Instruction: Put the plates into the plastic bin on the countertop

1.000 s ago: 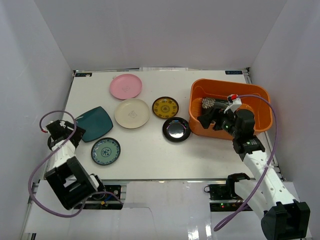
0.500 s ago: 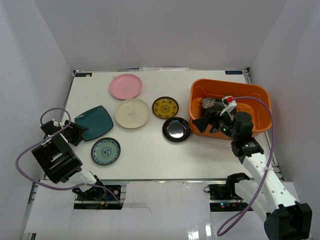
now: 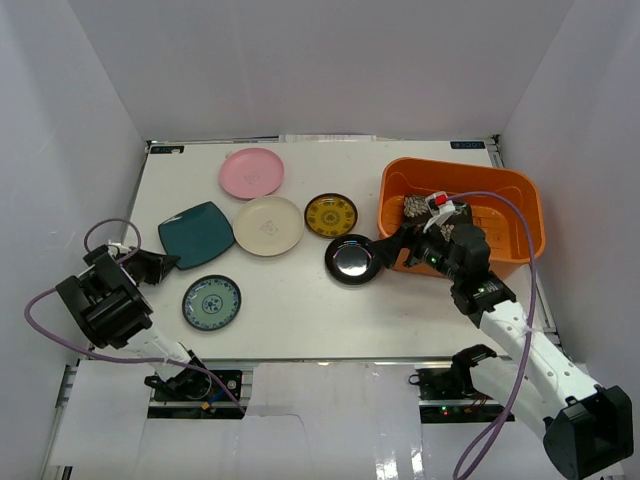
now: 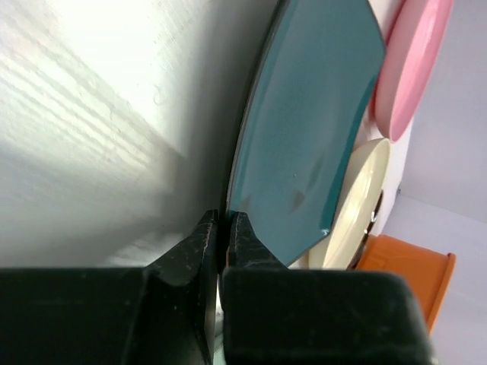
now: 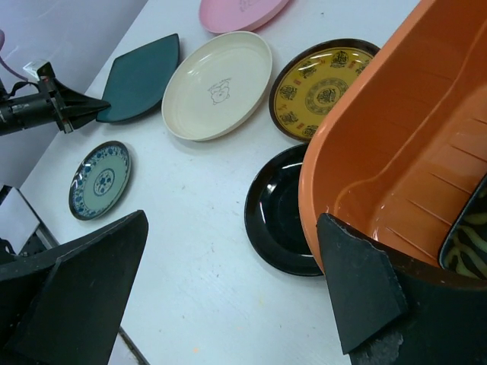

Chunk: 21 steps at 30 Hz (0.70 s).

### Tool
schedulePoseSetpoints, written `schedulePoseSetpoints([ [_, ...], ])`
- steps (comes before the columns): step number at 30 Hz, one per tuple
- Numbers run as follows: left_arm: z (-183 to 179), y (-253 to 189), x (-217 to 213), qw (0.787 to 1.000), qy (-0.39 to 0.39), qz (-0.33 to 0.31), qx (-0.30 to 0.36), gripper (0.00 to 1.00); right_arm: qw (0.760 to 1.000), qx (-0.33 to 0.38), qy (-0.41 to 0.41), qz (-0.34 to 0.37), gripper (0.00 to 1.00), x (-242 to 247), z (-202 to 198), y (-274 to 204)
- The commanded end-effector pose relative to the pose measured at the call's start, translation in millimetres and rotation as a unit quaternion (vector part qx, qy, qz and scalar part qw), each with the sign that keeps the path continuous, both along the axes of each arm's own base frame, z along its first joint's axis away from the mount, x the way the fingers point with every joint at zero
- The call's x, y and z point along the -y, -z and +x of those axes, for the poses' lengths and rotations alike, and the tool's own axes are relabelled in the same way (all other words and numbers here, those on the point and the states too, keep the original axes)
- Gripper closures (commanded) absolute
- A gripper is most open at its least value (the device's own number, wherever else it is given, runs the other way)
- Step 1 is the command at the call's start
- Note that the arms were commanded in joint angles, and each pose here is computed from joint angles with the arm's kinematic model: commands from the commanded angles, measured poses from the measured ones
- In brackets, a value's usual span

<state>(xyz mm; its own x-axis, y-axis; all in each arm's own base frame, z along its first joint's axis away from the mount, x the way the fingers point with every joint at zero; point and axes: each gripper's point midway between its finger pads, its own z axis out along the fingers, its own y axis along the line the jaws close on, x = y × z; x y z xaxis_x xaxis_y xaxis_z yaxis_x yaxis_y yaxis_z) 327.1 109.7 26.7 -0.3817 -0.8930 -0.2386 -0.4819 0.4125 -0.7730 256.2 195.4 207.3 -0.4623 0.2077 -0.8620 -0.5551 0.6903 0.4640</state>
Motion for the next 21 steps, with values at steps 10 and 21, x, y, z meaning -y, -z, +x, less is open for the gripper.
schedulePoseSetpoints([
  [10, -12, -103, 10, 0.974, -0.109, -0.020, 0.197, 1.00, 0.997, -0.013, -0.081, 0.003, 0.03, -73, -31, -16],
  [21, -23, -186, 43, 0.936, -0.086, -0.062, 0.335, 1.00, 0.993, -0.027, -0.113, 0.001, 0.03, -102, -36, -25],
])
